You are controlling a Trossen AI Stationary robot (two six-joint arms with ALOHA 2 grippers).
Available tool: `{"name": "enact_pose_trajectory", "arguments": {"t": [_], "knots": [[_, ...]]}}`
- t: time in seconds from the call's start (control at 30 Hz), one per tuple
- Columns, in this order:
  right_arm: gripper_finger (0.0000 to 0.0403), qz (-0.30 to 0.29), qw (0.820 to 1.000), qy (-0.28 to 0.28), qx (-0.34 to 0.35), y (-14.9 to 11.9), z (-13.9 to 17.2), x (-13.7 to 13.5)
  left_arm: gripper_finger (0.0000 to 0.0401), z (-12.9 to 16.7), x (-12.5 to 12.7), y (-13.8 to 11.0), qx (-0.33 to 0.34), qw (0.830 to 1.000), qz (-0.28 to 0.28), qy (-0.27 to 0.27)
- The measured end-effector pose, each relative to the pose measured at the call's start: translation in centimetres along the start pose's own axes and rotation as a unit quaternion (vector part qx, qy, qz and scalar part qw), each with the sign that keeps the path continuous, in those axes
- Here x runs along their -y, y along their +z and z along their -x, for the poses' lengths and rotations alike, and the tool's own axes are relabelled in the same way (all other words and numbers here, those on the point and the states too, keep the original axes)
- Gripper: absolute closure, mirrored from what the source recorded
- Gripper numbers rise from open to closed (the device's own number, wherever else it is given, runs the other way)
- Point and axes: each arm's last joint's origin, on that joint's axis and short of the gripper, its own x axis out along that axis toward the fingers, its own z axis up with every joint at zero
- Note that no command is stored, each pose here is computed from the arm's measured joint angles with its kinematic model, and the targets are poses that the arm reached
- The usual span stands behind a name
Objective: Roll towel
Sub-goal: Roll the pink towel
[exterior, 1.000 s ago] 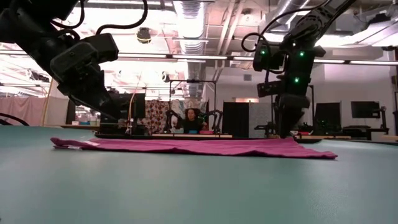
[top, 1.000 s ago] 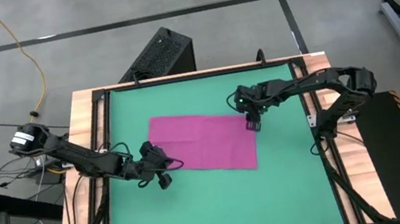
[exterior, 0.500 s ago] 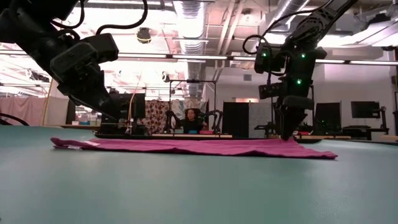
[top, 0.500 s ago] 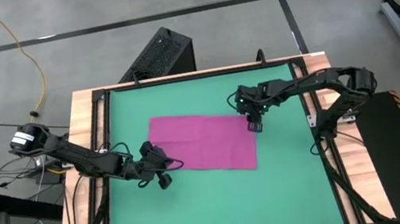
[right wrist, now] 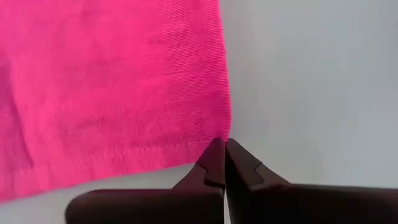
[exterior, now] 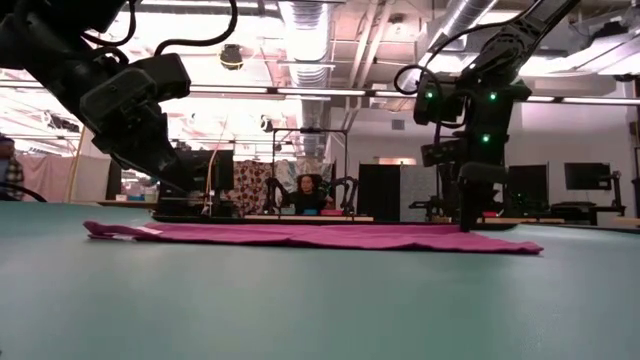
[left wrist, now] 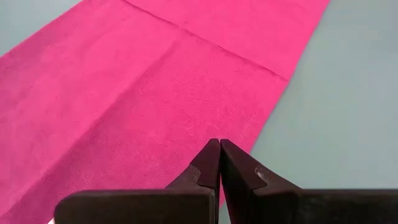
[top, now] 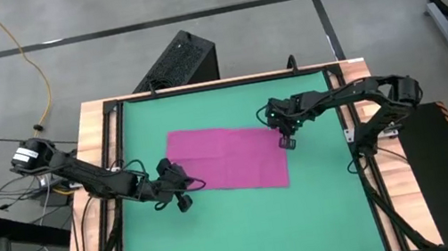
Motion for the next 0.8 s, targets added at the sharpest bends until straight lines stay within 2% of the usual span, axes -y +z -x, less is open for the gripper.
{"name": "enact_pose_trajectory", "arguments": {"t": [0.1,0.27,0.4,0.5,0.63,0.8], "knots": [[0.0396,-0.043,0.999,-0.013,-0.002,0.0,0.0,0.1,0.0401,0.0,0.0,0.1,0.007,1.000,0.010,0.005],[0.0399,-0.097,0.995,-0.039,0.002,0.0,0.1,-0.6,0.0401,-1.0,0.1,-0.3,0.041,0.997,0.037,0.047],[0.0400,-0.127,0.991,-0.038,0.001,-0.1,0.2,-1.7,0.0401,-2.9,0.9,-1.9,0.008,0.999,0.033,0.022],[0.0401,-0.127,0.991,-0.034,-0.009,-0.4,0.4,-3.1,0.0401,-4.3,1.6,-3.7,-0.030,0.999,0.032,0.026],[0.0402,-0.125,0.992,-0.024,-0.012,-0.8,0.8,-5.2,0.0401,-5.4,2.7,-4.9,-0.027,0.997,0.041,0.052],[0.0402,-0.178,0.984,0.001,-0.017,-1.8,1.5,-9.1,0.0401,-5.3,3.0,-5.0,-0.050,0.996,0.020,0.071]]}}
